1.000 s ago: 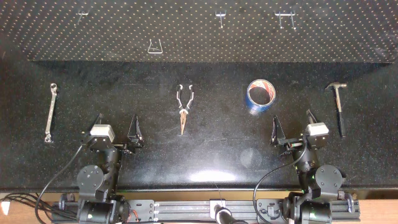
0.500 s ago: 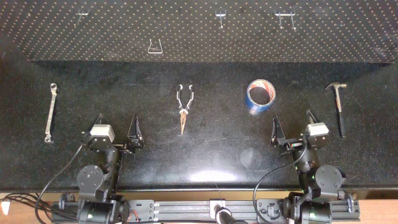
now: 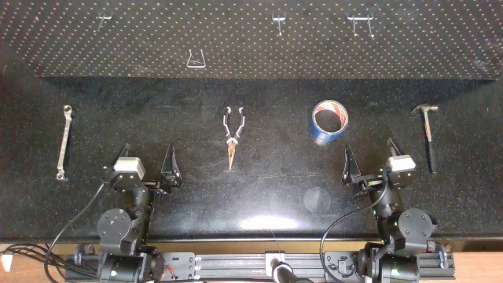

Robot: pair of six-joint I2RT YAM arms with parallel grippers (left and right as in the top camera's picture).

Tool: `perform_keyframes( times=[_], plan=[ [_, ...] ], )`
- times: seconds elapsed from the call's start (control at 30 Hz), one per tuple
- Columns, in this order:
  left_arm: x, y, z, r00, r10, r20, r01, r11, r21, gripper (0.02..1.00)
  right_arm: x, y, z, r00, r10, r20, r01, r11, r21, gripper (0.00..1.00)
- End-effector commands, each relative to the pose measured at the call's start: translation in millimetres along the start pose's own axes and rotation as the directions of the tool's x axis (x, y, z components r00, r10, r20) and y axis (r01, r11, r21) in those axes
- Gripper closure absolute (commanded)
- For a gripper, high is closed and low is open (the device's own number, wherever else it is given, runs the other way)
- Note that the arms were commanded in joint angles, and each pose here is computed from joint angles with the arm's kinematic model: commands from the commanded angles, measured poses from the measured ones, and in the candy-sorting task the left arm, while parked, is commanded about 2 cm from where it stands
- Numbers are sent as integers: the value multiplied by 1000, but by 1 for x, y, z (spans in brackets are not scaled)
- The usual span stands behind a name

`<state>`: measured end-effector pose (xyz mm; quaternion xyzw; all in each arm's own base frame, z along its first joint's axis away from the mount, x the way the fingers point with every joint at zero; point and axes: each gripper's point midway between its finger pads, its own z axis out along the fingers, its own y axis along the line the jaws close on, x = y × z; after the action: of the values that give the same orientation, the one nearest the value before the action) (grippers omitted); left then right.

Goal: Place Tools Onto Pegboard

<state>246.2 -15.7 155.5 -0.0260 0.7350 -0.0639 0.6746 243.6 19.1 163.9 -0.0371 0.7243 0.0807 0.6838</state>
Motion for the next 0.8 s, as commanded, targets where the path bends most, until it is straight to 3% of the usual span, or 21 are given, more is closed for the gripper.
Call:
perform_keyframes(
  times=[0.03,0.37,0.43,0.47,0.5,0.53,0.6,0.63,0.67,0.7,0.73,0.8],
  plan=[
    [-1,0,-1,1000,13,5,-13,1000,-1,25,1,1,0,1000,7,1,-7,1000,-8,47],
    [-1,0,0,1000,9,4,-9,1000,-1,23,1,1,0,1000,7,1,-7,1000,-8,49],
    [-15,-16,-5,994,-92,-57,96,992,79,23,1,1,0,1000,7,1,-7,1000,-8,47],
    [-29,-19,-9,979,-155,-129,166,983,76,23,1,1,0,1000,7,1,-7,1000,-7,47],
    [-55,-12,-15,944,-207,-256,213,977,-4,23,1,1,0,1000,7,1,-7,1000,-8,47],
    [-71,4,-21,883,-249,-398,212,968,-135,23,1,1,0,1000,7,1,-7,1000,-8,47],
    [-109,36,-25,728,-358,-585,170,921,-352,23,1,1,0,1000,7,1,-7,1000,-7,47],
    [-133,71,-27,665,-366,-651,11,876,-482,23,1,1,0,1000,7,1,-7,1000,-7,47],
    [-152,100,-30,617,-366,-697,-131,826,-549,23,1,1,0,1000,7,1,-7,1000,-7,47],
    [-164,119,-28,589,-387,-710,-201,780,-592,23,1,1,0,1000,7,1,-7,1000,-8,47],
    [-167,137,-25,554,-368,-747,-284,759,-585,23,1,1,0,1000,7,1,-7,1000,-7,47],
    [-145,161,-20,418,-309,-854,-374,798,-472,23,1,1,0,1000,7,1,-7,1000,-7,47]
  ],
)
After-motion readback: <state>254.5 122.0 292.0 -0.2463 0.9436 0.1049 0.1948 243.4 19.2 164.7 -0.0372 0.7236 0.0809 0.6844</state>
